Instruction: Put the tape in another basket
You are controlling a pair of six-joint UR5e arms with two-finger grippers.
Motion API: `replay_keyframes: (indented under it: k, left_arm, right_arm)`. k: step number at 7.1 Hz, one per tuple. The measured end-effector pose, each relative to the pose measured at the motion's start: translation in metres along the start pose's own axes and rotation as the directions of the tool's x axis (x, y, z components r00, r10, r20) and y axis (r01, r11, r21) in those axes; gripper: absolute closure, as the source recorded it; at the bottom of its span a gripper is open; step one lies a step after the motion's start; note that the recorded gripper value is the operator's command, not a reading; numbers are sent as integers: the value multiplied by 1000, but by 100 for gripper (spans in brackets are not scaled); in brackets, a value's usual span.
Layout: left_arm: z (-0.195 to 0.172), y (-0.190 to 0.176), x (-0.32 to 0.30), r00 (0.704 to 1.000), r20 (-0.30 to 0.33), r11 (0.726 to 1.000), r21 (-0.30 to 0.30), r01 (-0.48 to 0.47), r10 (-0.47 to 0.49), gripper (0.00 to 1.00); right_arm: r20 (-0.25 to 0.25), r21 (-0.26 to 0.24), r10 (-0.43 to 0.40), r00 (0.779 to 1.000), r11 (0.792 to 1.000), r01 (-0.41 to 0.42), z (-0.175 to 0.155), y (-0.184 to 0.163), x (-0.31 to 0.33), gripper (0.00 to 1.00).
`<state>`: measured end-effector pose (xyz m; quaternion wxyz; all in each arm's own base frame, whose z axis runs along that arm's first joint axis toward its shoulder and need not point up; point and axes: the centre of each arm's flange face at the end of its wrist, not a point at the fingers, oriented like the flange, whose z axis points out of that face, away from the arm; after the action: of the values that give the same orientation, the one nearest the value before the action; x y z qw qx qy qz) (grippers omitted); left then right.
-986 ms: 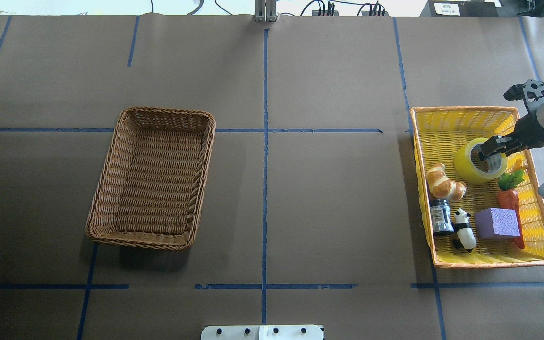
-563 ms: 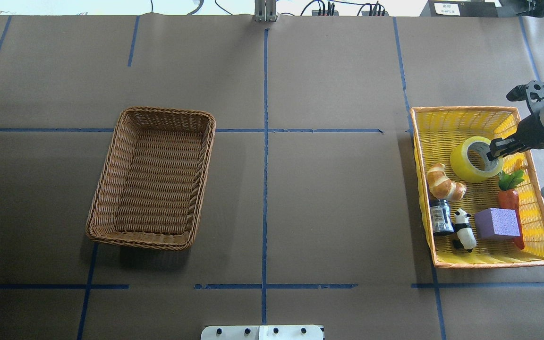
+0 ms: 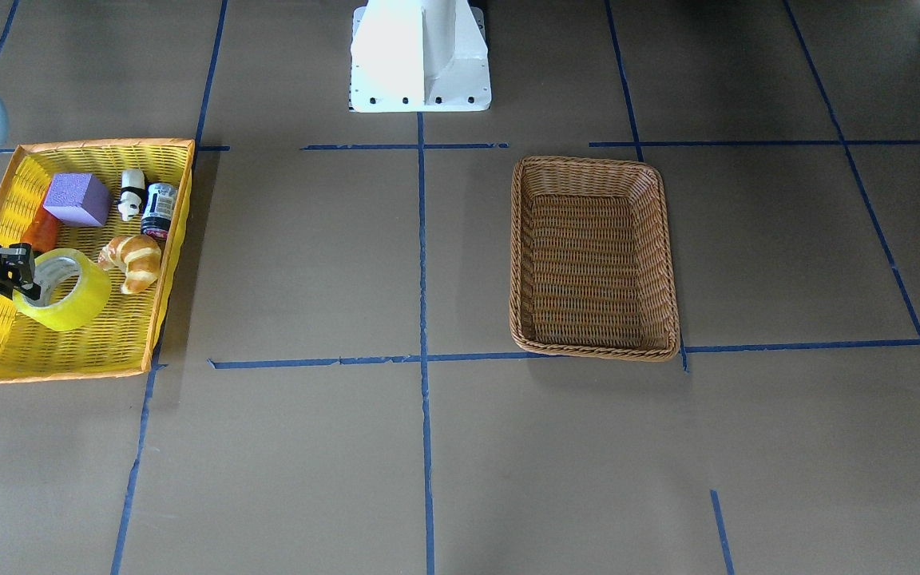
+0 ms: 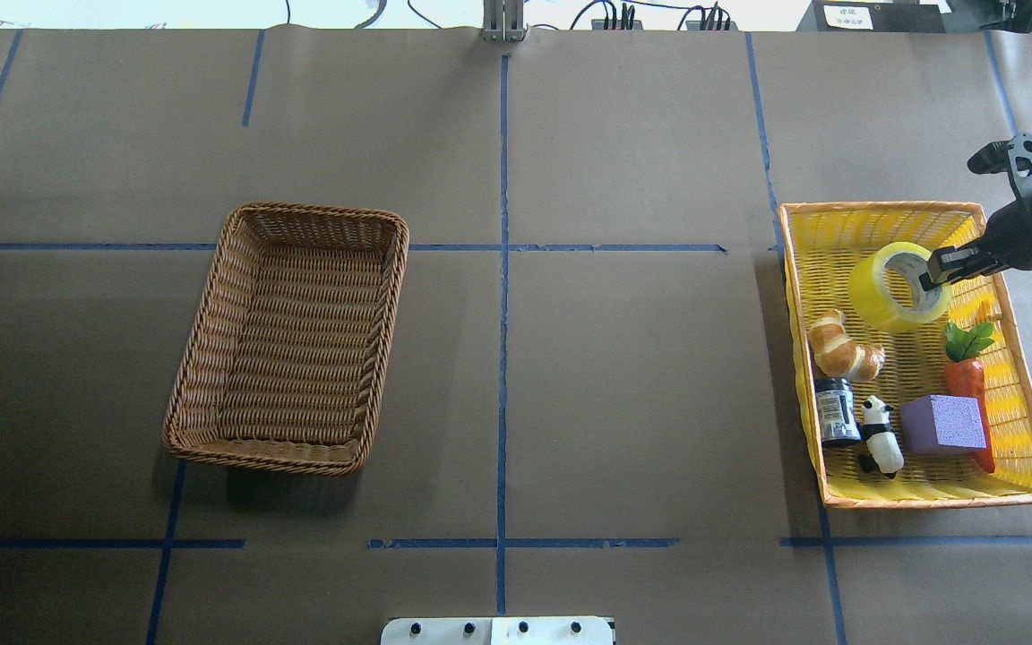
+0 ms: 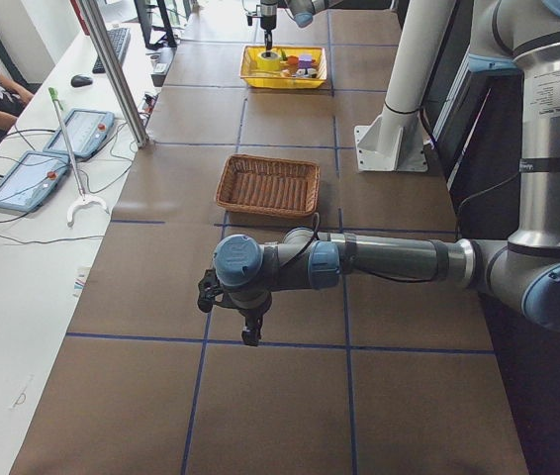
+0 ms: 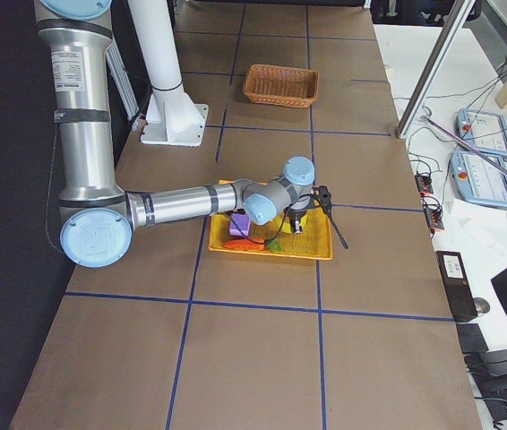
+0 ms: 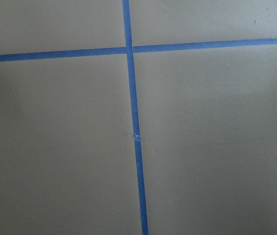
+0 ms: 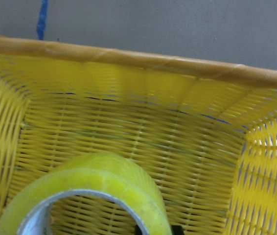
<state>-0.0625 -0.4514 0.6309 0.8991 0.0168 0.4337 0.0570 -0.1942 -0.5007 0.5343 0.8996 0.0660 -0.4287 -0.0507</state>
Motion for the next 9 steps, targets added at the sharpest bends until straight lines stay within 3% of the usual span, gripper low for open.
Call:
replay_keyframes:
  k: [1, 2, 4, 6, 8, 9]
  left_arm:
    - [-4, -6, 7, 1000, -1, 999, 31, -26, 26, 0]
    - [-10, -13, 20, 998, -41, 996, 78, -45, 48, 0]
    - [-16, -31, 71, 972, -229, 990, 138, -29, 60, 0]
    - [-13, -82, 187, 922, -386, 998, 64, 10, 15, 0]
    - [-34, -119, 311, 887, -458, 998, -1, 68, -60, 0]
    - [-35, -131, 377, 883, -469, 1000, 1, 31, -27, 0]
  right_arm:
    - [42, 23, 24, 999, 999, -25, -20, -1, -25, 100]
    - [104, 25, 44, 994, 999, -47, -39, 0, -52, 100]
    - [243, -33, 137, 960, 991, -133, -72, 3, -100, 100]
    - [364, -93, 209, 908, 978, -188, -99, -1, -149, 100]
    - [465, -145, 280, 840, 960, -239, -108, 6, -199, 100]
    - [512, -165, 293, 807, 956, -242, -104, 13, -233, 100]
